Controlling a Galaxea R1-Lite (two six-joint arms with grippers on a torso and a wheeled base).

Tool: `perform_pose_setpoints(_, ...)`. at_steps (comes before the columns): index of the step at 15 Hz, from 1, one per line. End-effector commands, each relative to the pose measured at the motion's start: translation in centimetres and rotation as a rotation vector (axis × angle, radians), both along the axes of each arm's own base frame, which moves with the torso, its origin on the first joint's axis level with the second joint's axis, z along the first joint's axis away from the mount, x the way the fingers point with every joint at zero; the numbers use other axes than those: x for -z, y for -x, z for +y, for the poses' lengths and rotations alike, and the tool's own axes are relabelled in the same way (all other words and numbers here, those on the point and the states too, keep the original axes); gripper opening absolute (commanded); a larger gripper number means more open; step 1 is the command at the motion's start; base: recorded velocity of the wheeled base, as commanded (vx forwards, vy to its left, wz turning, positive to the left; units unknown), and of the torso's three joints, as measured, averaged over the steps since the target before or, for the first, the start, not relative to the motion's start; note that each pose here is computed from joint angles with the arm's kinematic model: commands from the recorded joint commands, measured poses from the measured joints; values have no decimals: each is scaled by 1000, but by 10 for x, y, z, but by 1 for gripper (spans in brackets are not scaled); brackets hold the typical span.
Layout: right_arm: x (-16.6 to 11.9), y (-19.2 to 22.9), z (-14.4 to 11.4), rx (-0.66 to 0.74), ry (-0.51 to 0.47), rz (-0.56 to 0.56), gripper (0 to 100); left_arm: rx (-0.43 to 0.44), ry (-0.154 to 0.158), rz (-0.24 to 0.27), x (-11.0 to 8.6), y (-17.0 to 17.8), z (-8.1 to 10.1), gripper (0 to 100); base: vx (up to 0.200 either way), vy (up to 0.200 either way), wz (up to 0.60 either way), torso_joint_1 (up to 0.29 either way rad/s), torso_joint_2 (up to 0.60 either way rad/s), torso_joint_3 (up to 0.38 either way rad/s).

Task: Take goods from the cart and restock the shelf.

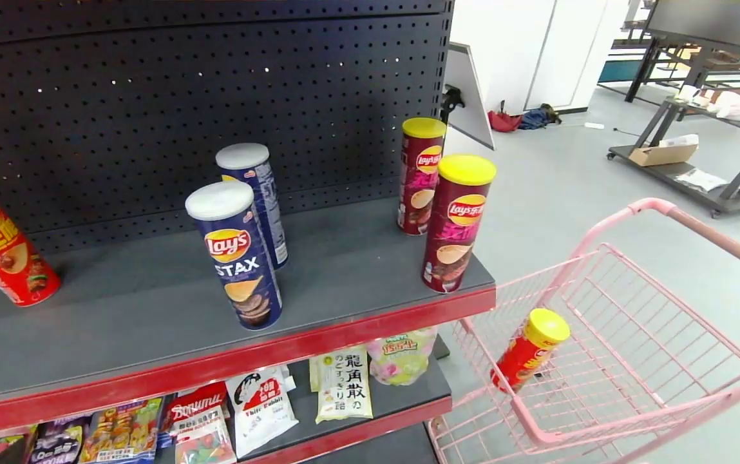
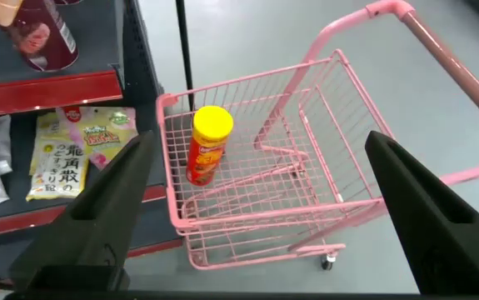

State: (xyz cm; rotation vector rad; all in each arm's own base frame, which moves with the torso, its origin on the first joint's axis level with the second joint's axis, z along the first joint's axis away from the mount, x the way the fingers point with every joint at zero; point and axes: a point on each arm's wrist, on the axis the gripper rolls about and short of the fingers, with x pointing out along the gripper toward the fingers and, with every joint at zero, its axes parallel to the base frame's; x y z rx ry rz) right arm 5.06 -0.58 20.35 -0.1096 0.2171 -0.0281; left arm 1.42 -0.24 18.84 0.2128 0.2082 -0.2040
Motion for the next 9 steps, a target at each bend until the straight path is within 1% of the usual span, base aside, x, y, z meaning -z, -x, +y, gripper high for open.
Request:
perform_pose_setpoints(1, 0, 0, 0, 1, 0, 3, 100, 15, -1, -16, 1, 5, 1, 100, 0, 0, 0, 0, 0, 0)
perform_pose_setpoints(2, 1, 0, 0, 2, 0, 4, 100, 26, 0, -16, 2, 6, 1, 100, 0, 0, 0, 0, 0, 0)
perform_pose_setpoints(3, 5, 1, 0, 4, -1, 10, 100, 53, -15, -19, 6, 13, 2, 100, 0, 0, 0, 0, 0, 0)
perform_pose_setpoints(5, 10, 3, 0, 4, -2, 16, 100, 79, -27, -14, 13, 23, 3, 100, 0, 0, 0, 0, 0, 0)
perform_pose_setpoints(6, 13, 5, 1, 11, 0, 15, 100, 85, -42, -11, 19, 30, 5, 100, 0, 0, 0, -95, 237, 129)
perform_pose_setpoints(9, 17, 8, 1, 16, -1, 23, 100, 96, -73, -22, 33, 43, 7, 100, 0, 0, 0, -131, 331, 186)
